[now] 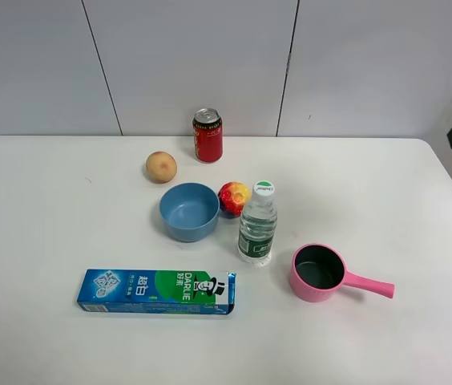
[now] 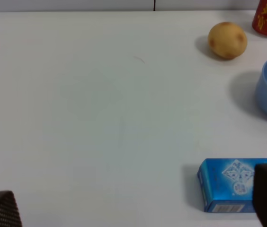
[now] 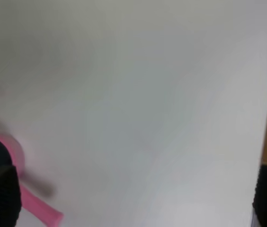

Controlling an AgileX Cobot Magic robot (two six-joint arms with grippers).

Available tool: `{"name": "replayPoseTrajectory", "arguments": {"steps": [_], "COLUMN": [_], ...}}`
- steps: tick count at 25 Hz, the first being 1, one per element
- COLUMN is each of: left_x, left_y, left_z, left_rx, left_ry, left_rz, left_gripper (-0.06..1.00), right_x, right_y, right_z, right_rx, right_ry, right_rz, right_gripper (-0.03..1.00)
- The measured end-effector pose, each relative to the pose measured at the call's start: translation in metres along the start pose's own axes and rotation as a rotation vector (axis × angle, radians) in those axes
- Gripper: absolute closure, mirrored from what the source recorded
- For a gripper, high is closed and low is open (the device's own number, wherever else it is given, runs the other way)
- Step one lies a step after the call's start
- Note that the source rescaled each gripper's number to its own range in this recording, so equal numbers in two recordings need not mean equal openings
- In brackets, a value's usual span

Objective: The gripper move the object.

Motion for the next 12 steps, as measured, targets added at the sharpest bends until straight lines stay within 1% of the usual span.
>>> {"name": "replayPoseTrajectory", "arguments": {"steps": [5,9,10,12], "left_x": [0.000,0.000,0.000,0.000], "left_y": [0.000,0.000,0.000,0.000], "left_z": [0.000,0.000,0.000,0.000], "left_rx": [0.000,0.000,0.000,0.000], "left_ry": [0.000,0.000,0.000,0.000], "left_rz": [0.000,0.000,0.000,0.000], "left_gripper": [-0.06,-0.06,-0.06,-0.06], "right_x": [-0.023,-0.056,-0.066,-0.087], "right_y": [-0.042,-0.060,-0.060,-0.063], "right_z": [-0.010,-0.003,0.000,0.006], "right_rx": [-0.054,-0.050,-0.044,-0.033], "right_ry": [0.060,0.110,0.114,0.108], "right_rz": [-0.110,-0.171,-0.174,-0.214], "right_gripper": [-0.03,-0.03,-0.03,-0.03]}}
Point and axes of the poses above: a point on each arm's last joint axis where the gripper is mounted, y pointing out along that axis toward the gripper, z along the wrist's bending axis when the last joint is at zero, x = y × z, the point moved 3 cm from there along y, pointing out along that axis toward the gripper, and after that the axes turned 3 degrees about y, right-handed, at the moved point
